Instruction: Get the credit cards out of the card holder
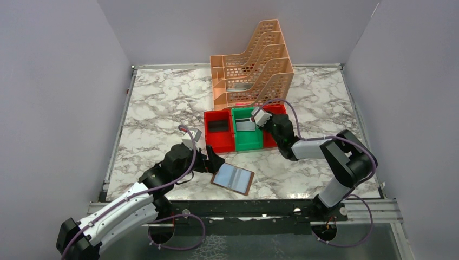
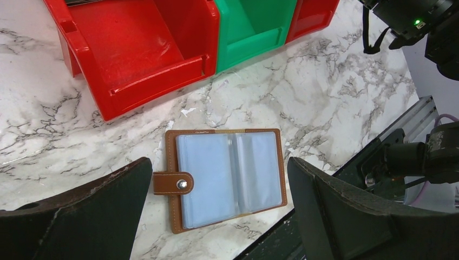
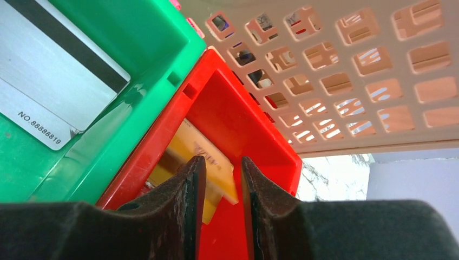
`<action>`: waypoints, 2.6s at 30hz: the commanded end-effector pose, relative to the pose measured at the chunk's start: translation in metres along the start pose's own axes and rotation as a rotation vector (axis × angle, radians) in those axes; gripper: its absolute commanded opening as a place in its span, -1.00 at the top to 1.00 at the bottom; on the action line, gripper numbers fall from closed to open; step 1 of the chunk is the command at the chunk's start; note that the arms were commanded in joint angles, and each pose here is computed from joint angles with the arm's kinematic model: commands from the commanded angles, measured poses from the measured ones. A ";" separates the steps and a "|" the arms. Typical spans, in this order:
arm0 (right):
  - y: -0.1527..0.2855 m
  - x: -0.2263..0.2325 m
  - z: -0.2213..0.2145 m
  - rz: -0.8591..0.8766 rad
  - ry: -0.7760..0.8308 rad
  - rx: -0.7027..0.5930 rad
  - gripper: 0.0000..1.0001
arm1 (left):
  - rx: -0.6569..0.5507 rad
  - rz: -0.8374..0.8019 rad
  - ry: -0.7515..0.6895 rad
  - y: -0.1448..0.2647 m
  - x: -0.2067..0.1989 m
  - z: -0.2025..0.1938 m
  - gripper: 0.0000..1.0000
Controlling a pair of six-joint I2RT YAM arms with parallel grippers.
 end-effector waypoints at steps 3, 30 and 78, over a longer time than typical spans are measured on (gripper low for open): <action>0.003 -0.008 0.011 -0.005 -0.092 -0.039 0.28 | -0.005 -0.033 0.009 -0.003 -0.004 0.001 -0.98; 0.159 0.068 0.068 0.888 -1.476 0.191 -0.01 | 0.150 0.048 0.045 -0.023 0.024 -0.044 -0.75; 0.187 0.145 0.042 0.690 -1.247 0.588 0.12 | 0.419 -0.144 -0.058 -0.037 -0.006 -0.076 -0.08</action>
Point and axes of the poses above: each gripper's point midway between its finger pads, its own y axis back along the fingers, its own x axis along the line the jaws close on, z = x × y, the point moved 7 cm from there along y, back along the fingers, and after that the axes turned 1 degree about y, right-handed, at the moved point
